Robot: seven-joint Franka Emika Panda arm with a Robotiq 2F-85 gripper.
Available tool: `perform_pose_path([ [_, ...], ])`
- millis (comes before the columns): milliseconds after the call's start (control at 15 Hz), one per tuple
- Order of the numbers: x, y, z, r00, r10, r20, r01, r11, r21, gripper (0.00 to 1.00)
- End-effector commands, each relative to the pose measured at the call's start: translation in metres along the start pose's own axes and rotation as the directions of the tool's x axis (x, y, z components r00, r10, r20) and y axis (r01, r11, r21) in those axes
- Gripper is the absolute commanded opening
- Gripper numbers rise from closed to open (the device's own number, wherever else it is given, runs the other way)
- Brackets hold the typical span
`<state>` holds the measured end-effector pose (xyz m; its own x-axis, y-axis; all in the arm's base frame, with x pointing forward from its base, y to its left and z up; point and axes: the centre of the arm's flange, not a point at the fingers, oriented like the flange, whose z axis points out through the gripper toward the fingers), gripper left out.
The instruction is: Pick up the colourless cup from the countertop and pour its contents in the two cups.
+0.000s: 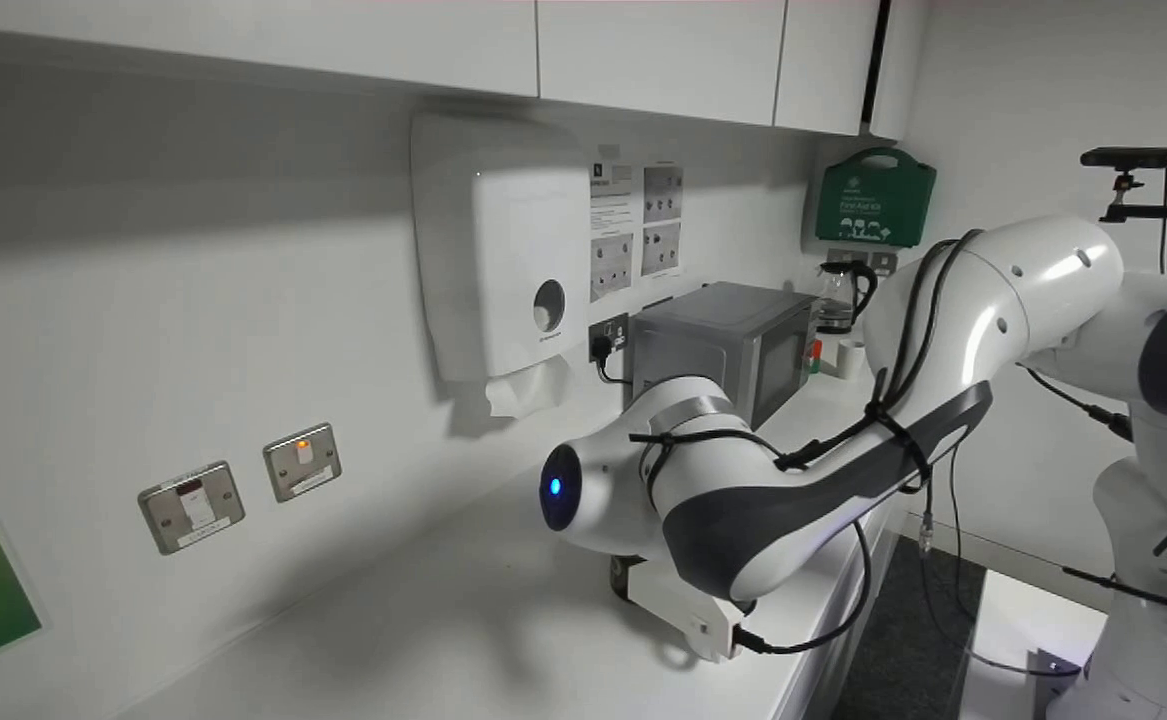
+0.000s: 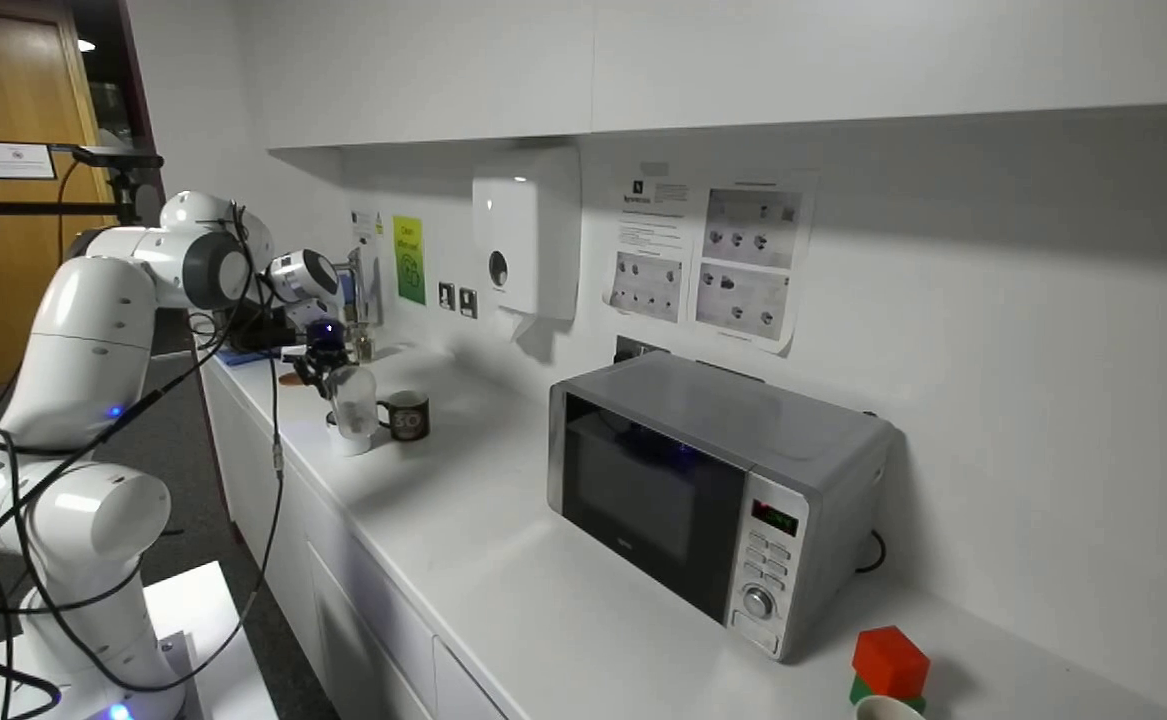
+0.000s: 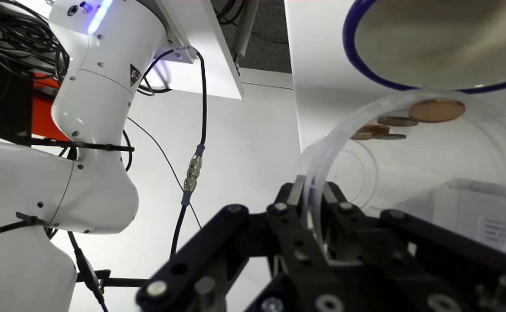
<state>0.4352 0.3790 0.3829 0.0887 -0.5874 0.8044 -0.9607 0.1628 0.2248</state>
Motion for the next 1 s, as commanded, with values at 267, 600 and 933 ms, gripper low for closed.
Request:
perform_pose_path([
  [267, 0.030, 0.008, -0.006, 0.999, 0.015, 0.052, -0.016, 1.000, 0.019, 0.02],
  [600, 0.058, 0.014, -0.017, 0.995, 0.043, 0.094, -0.048, 0.998, 0.044, 0.02],
  [933, 0.071, 0.003, -0.021, 0.990, 0.065, 0.121, -0.073, 0.995, 0.063, 0.02],
])
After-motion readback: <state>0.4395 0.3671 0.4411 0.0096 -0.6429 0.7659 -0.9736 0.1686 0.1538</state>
